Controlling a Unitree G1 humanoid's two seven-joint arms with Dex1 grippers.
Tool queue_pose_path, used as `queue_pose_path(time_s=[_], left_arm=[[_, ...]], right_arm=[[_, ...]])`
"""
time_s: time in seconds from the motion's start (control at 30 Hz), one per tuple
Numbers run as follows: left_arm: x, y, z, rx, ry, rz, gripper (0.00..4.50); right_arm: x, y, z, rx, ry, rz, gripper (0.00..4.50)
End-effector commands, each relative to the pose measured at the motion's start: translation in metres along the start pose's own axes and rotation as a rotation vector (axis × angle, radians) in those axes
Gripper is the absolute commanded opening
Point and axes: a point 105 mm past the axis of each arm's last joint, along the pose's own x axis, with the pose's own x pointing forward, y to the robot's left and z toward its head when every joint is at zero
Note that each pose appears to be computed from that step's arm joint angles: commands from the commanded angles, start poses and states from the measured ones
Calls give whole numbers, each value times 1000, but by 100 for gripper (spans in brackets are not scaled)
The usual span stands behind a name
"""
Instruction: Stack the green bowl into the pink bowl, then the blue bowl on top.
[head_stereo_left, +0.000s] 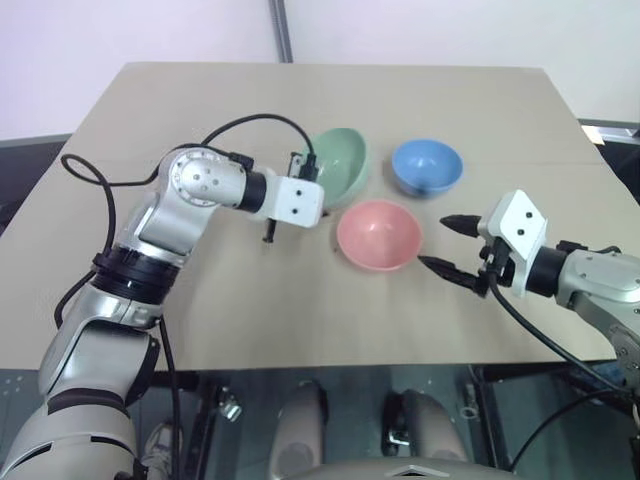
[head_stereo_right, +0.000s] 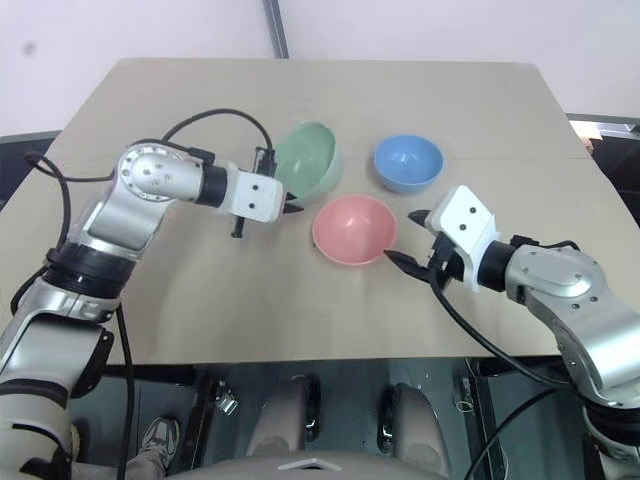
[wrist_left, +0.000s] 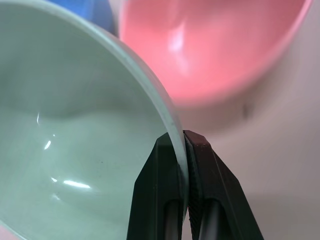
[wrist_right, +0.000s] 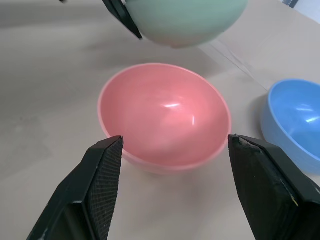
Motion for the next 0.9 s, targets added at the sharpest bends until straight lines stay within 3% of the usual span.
queue_pose_path(time_s=[0.03, 0.07, 0.1, 0.13, 0.3, 0.43, 0.6, 0.63, 0.67, 0.77, 0.9], left_arm=[[-10, 14, 37, 53, -113, 24, 11], [-8, 11, 41, 52, -136, 4, 11], [-7, 9, 44, 49, -149, -8, 73], [-6, 9, 45, 48, -155, -11, 100], [7, 12, 52, 55, -204, 24, 344], [-5, 20, 40, -50, -201, 123, 344], [-38, 26, 14, -323, -240, 373, 344], [-45, 23, 8, -395, -263, 430, 344], [-50, 11, 2, -519, -284, 390, 371], [-61, -19, -8, -644, -255, 416, 440], [-74, -31, -7, -686, -276, 542, 440]], right_arm=[[-10, -13, 6, -37, -19, -66, 369], [-10, -14, 5, -36, -16, -73, 369], [-11, -15, 5, -35, -14, -76, 369], [-11, -16, 4, -35, -12, -80, 369], [-13, -21, 1, -40, 2, -105, 369], [-13, -31, -3, -71, 14, -129, 369], [2, -62, -16, -215, 48, -134, 369], [7, -70, -18, -255, 57, -128, 369], [13, -78, -21, -290, 67, -119, 369], [36, -102, -28, -379, 96, -60, 369], [58, -119, -32, -445, 111, 5, 369]])
